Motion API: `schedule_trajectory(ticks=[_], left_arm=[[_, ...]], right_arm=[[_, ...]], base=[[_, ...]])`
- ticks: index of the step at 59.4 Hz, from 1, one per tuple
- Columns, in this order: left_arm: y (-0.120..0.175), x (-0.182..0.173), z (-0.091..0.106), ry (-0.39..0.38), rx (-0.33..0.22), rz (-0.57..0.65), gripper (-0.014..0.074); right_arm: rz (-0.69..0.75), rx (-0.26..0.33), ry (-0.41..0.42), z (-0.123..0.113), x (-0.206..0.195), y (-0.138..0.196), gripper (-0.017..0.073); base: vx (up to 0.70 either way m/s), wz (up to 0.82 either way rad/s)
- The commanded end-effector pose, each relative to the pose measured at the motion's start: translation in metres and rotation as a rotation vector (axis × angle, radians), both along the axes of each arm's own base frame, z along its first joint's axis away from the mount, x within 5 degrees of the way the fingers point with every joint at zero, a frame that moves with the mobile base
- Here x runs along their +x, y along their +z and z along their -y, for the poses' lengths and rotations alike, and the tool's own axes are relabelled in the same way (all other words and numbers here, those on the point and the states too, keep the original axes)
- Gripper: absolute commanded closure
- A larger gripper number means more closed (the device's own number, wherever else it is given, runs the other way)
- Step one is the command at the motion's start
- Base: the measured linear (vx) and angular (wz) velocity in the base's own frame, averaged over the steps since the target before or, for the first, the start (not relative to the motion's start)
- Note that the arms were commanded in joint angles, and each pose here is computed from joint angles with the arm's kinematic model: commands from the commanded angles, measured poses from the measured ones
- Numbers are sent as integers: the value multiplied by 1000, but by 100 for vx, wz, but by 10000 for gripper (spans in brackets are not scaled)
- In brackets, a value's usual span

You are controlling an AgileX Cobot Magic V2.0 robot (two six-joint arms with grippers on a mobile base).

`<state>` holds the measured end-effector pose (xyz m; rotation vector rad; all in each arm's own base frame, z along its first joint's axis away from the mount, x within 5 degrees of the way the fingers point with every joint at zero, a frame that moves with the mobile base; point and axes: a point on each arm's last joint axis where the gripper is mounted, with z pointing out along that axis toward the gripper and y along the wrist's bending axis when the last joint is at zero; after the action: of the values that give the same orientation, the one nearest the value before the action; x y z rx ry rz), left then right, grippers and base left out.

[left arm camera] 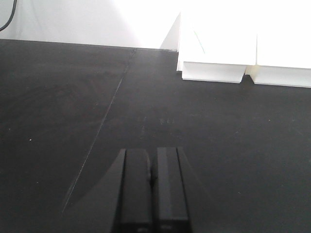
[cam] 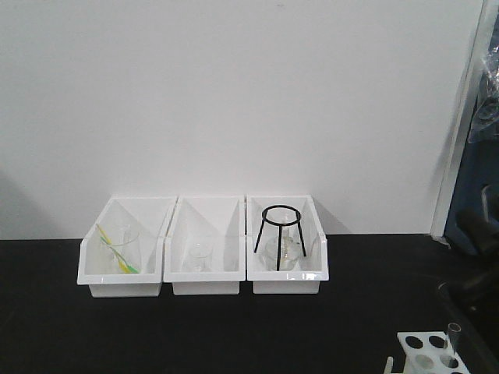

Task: Flip and reinsert test tube from rack
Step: 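Lift the test tube up out of the rack with the right gripper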

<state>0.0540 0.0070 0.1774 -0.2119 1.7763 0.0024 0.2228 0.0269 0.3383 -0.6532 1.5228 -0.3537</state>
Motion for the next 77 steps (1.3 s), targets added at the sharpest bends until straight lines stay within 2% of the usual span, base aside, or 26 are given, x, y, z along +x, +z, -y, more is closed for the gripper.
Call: schedule_trajectory(ticks=[1, 3, 6, 9, 13, 18, 21, 23, 25, 26, 28, 29, 30, 31, 36, 39, 41, 43, 46, 53, 60, 67, 72, 77], left_arm=[[7, 1, 1, -12, 6, 89, 600], [7, 1, 1, -12, 6, 89, 600], [7, 1, 1, -12, 6, 89, 600], [7, 1, 1, -12, 6, 89, 600], [7, 1, 1, -12, 6, 89, 600], [7, 1, 1, -12, 6, 89, 600], [7, 1, 1, -12, 6, 89, 600], [7, 1, 1, -12, 6, 89, 600], [7, 1, 1, -12, 6, 89, 600], [7, 1, 1, -12, 6, 89, 600], [7, 1, 1, -12, 6, 89, 600], [7, 1, 1, -12, 6, 89, 600], [7, 1, 1, -12, 6, 89, 600], [7, 1, 1, -12, 6, 89, 600], [7, 1, 1, -12, 6, 89, 600], [7, 1, 1, -12, 6, 89, 600], [7, 1, 1, -12, 6, 89, 600], [7, 1, 1, -12, 6, 89, 600], [7, 1, 1, -12, 6, 89, 600], [7, 1, 1, -12, 6, 89, 600], [7, 1, 1, -13, 6, 89, 600], [7, 1, 1, -13, 6, 89, 600], [7, 1, 1, -13, 6, 89, 600], [7, 1, 1, -13, 6, 89, 600]], right_arm=[[104, -556, 64, -1, -3, 11, 571], [96, -690, 68, 0, -3, 9, 571], [89, -853, 74, 2, -3, 6, 569], [84, -929, 76, 3, -4, 6, 568], [90, -956, 77, 4, -5, 6, 568], [87, -943, 75, 4, -5, 6, 568], [83, -914, 72, 4, -5, 6, 568], [75, -855, 65, 4, -5, 7, 568], [64, -728, 50, 3, -5, 8, 568], [56, -619, 37, 3, -5, 10, 568], [40, -442, 12, 3, -4, 14, 568], [27, -290, -8, 4, -4, 17, 568], [18, -185, -22, 4, -4, 19, 568], [5, -27, -43, 5, -3, 22, 568], [-4, 531, -79, 9, -3, 31, 568], [25, 699, -53, 8, -3, 34, 568], [59, 769, -21, 7, -4, 36, 568], [94, 806, 12, 6, -5, 37, 568], [135, 817, 51, 4, -6, 37, 568], [205, 793, 128, 0, -13, 19, 568], [276, 774, 175, -1, -27, -13, 568], [340, 763, 137, 5, -41, -40, 568], [330, 773, 80, 10, -47, -55, 568], [313, 769, 60, 11, -49, -62, 568]], base=[[0, 0], [0, 0], [0, 0], [0, 0], [0, 0], [0, 0], [0, 0], [0, 0], [0, 0], [0, 0], [0, 0], [0, 0], [0, 0], [0, 0], [0, 0], [0, 0], [0, 0], [0, 0], [0, 0], [0, 0], [0, 0], [0, 0], [0, 0], [0, 0]])
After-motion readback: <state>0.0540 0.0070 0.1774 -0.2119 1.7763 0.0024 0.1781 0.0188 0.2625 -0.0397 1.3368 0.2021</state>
